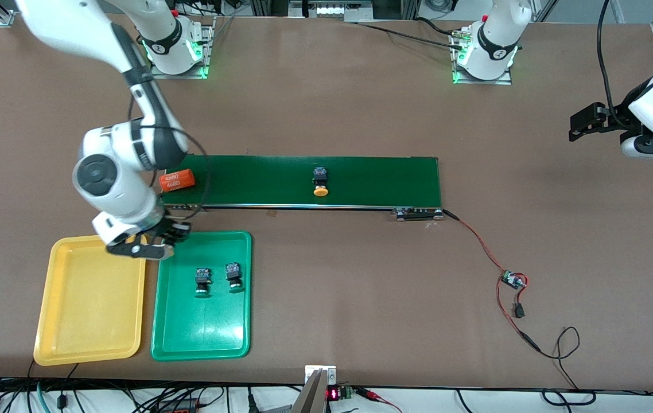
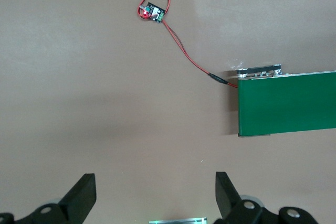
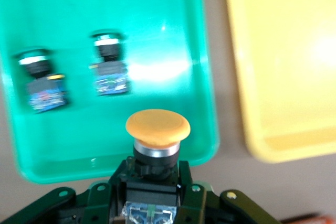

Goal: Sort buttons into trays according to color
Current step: 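Carry the yellow button into the yellow tray and open the right gripper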

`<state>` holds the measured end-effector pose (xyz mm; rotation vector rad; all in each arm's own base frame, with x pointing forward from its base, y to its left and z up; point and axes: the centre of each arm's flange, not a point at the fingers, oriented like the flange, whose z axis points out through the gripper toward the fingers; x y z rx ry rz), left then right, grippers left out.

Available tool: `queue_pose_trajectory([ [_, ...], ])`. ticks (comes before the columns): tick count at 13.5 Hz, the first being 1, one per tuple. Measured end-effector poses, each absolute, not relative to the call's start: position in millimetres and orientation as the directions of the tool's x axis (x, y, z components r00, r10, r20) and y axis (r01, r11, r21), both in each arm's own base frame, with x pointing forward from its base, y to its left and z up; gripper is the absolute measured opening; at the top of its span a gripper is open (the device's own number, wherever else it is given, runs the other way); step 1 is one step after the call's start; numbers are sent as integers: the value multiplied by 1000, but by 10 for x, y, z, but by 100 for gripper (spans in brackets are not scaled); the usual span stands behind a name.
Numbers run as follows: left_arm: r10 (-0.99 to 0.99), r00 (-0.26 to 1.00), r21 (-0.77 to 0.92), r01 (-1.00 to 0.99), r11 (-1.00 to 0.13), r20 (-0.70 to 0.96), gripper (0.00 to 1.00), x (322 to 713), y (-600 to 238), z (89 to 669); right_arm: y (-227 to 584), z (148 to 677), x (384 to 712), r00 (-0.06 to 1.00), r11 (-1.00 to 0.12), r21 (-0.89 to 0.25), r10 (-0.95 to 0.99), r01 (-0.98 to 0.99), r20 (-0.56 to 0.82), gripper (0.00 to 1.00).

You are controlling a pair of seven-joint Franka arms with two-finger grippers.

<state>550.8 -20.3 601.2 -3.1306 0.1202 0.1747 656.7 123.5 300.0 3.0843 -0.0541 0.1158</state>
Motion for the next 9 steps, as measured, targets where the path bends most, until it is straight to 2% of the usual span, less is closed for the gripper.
queue_pose_trajectory([
  [5, -86, 990, 1, -86, -996, -109, 100, 5507, -257, 6020, 404, 2835, 6795, 983, -981, 90, 178, 173, 49, 41],
  [9, -86, 990, 0, -86, -996, -110, 100, 5508, -256, 6018, -23, 2619, 7014, 967, -964, 100, 253, 248, 37, 41],
])
